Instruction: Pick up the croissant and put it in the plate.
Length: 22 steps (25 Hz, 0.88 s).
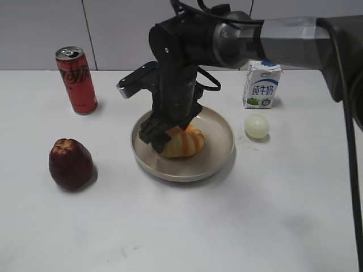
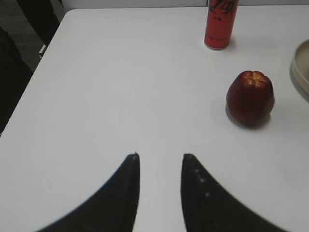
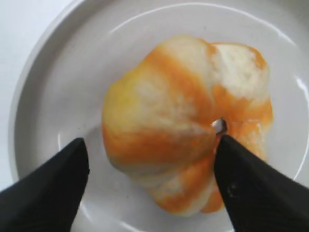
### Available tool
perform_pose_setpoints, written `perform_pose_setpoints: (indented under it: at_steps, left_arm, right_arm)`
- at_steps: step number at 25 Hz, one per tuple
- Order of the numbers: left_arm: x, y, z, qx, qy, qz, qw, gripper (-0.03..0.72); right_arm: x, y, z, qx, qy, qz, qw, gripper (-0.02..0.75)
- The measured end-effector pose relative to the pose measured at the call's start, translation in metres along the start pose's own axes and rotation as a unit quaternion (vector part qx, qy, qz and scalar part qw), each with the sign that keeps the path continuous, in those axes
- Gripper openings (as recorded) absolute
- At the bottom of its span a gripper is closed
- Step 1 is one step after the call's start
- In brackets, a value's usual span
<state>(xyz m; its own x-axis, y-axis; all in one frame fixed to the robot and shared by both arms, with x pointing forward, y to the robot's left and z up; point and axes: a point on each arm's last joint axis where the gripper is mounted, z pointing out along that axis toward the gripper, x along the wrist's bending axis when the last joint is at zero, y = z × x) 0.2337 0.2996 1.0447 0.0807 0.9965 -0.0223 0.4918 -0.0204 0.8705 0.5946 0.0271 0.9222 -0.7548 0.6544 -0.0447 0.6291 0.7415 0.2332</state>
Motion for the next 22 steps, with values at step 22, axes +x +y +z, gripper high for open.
perform_pose_setpoints:
  at_steps: [22]
  left_arm:
    - [0.0,0.0,0.0,0.0,0.0,0.0,1.0,0.233]
  right_arm:
    - [-0.218,-0.064,-0.146,-0.08,-0.023,0.306,0.948,0.598]
